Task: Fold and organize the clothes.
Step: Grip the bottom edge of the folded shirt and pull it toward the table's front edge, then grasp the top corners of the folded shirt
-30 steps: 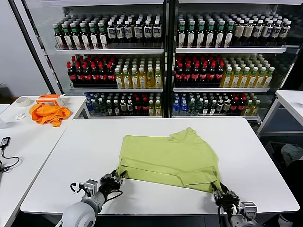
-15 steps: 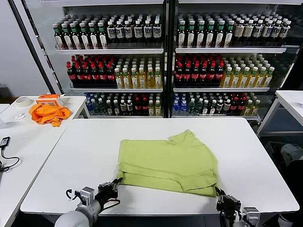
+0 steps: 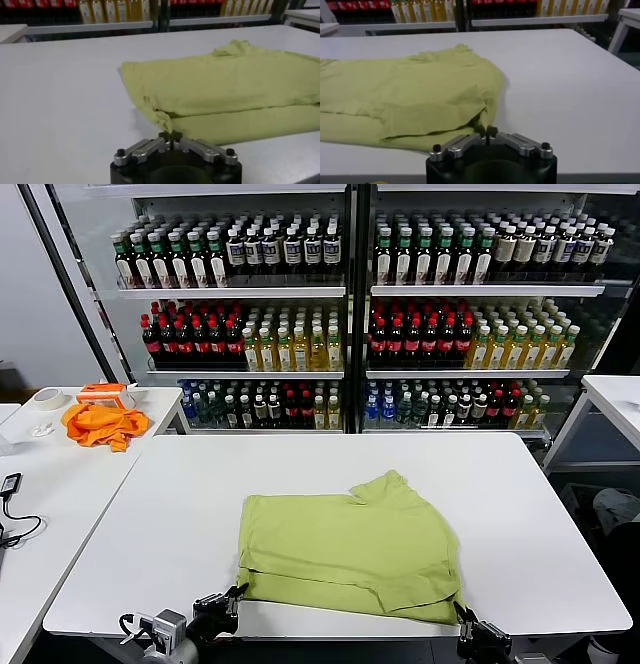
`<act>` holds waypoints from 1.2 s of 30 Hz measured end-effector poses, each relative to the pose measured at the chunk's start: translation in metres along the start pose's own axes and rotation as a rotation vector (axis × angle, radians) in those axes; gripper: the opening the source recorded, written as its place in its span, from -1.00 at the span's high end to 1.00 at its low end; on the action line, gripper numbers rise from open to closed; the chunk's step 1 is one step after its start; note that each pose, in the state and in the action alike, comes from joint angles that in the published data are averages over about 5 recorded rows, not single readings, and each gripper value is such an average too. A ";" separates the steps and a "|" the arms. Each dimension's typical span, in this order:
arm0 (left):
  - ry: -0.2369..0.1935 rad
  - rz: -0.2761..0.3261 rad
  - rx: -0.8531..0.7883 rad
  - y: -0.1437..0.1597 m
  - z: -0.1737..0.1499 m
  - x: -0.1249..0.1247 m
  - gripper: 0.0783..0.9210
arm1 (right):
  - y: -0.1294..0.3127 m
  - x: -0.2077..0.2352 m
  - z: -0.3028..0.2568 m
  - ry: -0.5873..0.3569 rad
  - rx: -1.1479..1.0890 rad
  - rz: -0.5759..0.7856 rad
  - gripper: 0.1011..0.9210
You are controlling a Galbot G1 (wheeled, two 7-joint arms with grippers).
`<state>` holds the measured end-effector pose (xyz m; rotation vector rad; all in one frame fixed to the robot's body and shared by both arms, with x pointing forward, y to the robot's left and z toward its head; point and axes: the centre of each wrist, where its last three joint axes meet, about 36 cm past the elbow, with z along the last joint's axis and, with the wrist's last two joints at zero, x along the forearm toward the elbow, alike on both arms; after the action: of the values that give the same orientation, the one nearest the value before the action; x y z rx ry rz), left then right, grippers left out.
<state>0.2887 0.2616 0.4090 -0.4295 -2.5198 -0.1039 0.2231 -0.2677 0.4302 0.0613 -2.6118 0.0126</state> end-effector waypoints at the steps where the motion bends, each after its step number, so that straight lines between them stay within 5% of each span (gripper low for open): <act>1: -0.002 -0.002 -0.005 0.000 -0.001 0.001 0.77 | -0.001 0.001 -0.002 -0.006 0.005 0.001 0.72; 13: -0.082 0.007 -0.014 0.003 -0.038 0.014 -0.06 | -0.012 -0.006 -0.045 -0.116 0.023 0.016 -0.13; 22: -0.133 0.037 0.010 0.027 -0.060 -0.030 -0.66 | -0.006 -0.073 -0.078 -0.161 -0.015 0.001 -0.70; 36: -0.123 0.046 0.030 0.070 -0.083 -0.123 -0.77 | 0.029 -0.199 -0.133 -0.149 -0.047 -0.017 -0.76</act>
<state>0.4517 0.2795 0.4090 -0.4950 -2.6266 -0.0225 0.4602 -0.2280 0.4447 0.0709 -2.7594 -0.0612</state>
